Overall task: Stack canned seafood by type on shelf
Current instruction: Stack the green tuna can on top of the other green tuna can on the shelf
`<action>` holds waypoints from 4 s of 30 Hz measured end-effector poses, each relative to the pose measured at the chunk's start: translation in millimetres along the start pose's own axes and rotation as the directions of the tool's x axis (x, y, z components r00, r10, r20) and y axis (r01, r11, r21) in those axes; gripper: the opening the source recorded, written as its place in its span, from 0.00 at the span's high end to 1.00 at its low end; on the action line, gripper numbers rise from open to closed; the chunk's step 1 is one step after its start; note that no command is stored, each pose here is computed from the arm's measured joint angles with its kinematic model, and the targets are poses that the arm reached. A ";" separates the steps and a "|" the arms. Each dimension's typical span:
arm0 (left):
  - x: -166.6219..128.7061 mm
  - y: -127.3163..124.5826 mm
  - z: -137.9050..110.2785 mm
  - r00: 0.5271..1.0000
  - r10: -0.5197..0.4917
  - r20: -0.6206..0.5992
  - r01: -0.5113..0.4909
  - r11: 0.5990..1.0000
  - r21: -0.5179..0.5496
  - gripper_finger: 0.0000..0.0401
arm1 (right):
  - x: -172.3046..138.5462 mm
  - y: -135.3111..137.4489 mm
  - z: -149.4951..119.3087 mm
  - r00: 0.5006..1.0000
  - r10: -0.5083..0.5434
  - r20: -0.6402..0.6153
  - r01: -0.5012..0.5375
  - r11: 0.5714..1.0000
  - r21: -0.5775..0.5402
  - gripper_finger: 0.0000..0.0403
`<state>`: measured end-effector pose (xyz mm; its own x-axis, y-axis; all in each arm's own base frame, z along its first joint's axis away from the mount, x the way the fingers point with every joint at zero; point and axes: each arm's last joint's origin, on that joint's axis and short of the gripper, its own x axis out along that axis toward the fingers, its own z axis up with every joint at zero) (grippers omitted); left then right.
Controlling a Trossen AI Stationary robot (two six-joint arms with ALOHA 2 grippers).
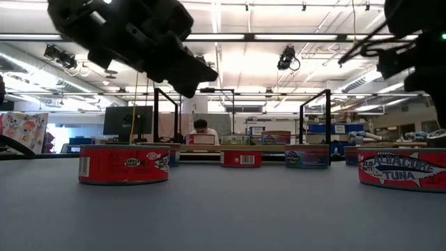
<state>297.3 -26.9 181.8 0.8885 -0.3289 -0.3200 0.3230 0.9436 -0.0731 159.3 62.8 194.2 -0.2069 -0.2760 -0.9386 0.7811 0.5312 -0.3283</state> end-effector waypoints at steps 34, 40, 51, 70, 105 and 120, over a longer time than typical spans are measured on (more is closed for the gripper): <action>-13.8 5.0 -20.5 0.995 0.032 0.090 -0.026 0.997 -0.072 0.99 | 24.7 6.8 5.3 0.994 0.098 -0.054 -0.097 0.995 0.028 0.98; -13.8 5.0 -20.8 0.996 0.032 0.087 -0.026 0.997 -0.073 0.99 | 38.0 13.5 4.4 0.983 0.181 -0.041 -0.180 0.983 0.026 0.98; -13.8 5.3 -21.0 0.995 0.046 0.085 -0.040 0.997 -0.069 0.99 | 16.9 39.1 16.9 0.902 0.422 0.096 -0.403 0.900 -0.169 0.98; -14.0 6.1 -20.4 0.993 0.072 0.093 -0.066 0.995 -0.070 0.99 | 34.8 24.9 25.5 0.947 0.303 0.104 -0.298 0.953 -0.060 0.98; -15.4 2.9 -10.9 0.981 -0.050 0.188 0.058 0.998 -0.037 0.99 | 3.9 45.0 45.4 0.831 0.474 0.291 -0.438 0.880 -0.181 0.98; 2.1 10.1 -33.5 0.984 -0.019 0.176 0.024 0.999 -0.027 0.99 | 7.2 38.3 58.9 0.841 0.410 0.354 -0.384 0.912 -0.145 0.98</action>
<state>291.6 -16.7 148.8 0.9256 -0.3486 -0.1473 0.3355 0.9360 -0.1065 222.4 33.9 181.1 0.3545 -0.2975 -0.8865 0.7063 0.7065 0.0453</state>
